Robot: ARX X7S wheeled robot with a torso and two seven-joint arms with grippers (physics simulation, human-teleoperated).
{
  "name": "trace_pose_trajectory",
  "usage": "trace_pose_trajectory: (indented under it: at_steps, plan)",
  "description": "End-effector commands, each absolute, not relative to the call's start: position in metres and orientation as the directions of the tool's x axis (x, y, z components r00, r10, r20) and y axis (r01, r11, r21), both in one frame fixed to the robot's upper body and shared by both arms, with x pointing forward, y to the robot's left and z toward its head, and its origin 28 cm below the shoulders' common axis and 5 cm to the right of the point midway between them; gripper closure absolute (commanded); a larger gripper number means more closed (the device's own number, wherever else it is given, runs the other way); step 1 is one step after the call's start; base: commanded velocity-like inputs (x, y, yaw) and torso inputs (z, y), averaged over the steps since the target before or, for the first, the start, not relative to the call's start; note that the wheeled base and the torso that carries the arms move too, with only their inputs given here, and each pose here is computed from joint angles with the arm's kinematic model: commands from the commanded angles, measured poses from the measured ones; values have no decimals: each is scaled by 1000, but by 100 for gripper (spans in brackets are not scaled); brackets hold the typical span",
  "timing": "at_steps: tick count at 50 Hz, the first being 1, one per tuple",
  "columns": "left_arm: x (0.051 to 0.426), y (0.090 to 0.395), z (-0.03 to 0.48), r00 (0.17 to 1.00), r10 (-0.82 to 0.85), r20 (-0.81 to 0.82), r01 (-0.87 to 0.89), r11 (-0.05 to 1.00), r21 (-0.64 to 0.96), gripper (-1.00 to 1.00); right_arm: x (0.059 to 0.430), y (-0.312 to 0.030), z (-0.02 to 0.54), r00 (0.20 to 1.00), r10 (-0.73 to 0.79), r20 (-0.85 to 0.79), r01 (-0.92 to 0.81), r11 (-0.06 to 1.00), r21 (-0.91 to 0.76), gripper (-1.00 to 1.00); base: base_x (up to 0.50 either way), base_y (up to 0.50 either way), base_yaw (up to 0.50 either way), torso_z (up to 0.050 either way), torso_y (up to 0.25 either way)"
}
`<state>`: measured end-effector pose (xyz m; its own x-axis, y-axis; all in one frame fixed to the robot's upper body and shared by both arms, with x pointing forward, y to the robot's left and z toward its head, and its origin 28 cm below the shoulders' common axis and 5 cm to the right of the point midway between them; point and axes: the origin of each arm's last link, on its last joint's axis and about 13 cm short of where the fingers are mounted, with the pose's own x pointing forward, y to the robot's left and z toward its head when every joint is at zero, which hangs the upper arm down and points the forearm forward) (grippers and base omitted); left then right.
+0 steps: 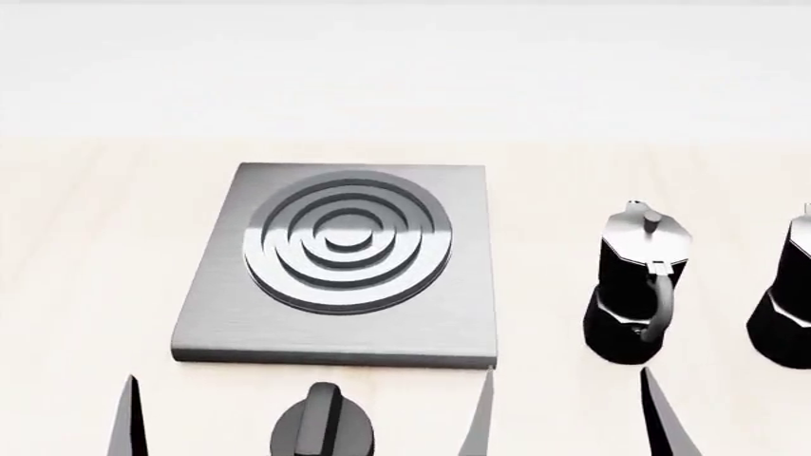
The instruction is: Put both moka pots on the stove.
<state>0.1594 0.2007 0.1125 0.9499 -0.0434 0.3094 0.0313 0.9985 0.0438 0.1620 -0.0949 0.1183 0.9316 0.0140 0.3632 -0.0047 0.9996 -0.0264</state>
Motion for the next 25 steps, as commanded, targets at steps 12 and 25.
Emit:
trace_pose_trajectory:
  at_steps: [12,25]
  plan:
    - [160,201,112,951,-43,307,32,999,43,-100,165,-94,118,942,-18,336,27,999,-25,-100,0,0,0,0,0]
    - [159,201,112,950,-43,308,34,999,36,-100,181,-105,154,927,-73,367,81,997,-7,-100,0,0,0,0,0]
